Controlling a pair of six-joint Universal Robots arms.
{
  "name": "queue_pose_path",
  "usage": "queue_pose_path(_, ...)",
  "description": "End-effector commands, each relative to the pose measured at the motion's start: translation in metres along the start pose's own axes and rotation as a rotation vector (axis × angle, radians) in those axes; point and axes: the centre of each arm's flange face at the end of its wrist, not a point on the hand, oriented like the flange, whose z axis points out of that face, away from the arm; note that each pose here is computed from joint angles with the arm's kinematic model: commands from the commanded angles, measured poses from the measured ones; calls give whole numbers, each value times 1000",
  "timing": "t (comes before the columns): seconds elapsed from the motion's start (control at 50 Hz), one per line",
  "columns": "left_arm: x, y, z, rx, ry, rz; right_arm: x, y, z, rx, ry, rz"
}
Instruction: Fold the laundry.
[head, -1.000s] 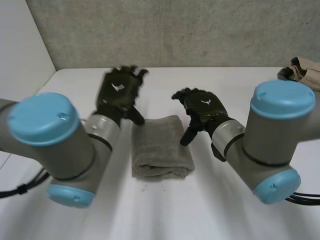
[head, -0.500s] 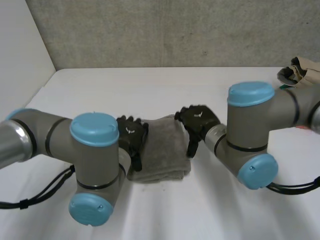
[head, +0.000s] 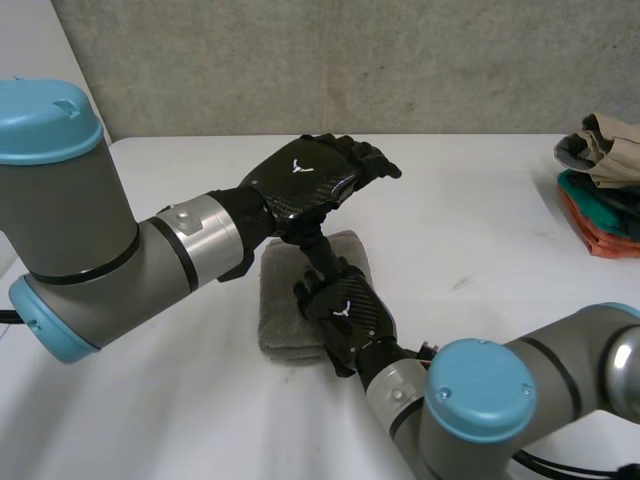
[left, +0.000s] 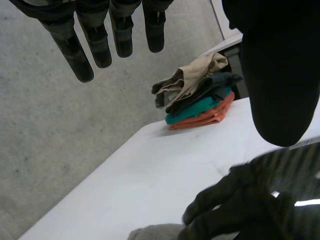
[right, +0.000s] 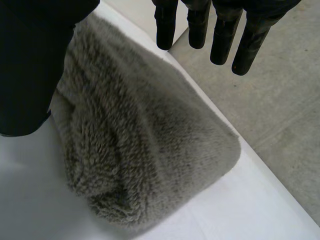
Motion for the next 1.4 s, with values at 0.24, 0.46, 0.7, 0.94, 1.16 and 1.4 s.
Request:
queue_pose_path(0.24,-2,8,0,-32,-34,-25,4,5,54,46,44,-17)
queue_pose_path(0.46,-3,9,-1,-34,-39,-27,2,7,57,2,14,1)
queue_pose_path(0.7,-1,9,0,-35,-34,-28,3,4,39,-82,-37,71)
queue_pose_path(0.94,-3,10,0,-37,-36,-30,2,9,62,-51,-18,59)
queue_pose_path(1.16,0,13,-2,-48,-31,-37,7,5,81,-11,16,57)
queue_pose_path(1.4,0,11,-3,-44,-32,-37,12,7,97,9,33,52)
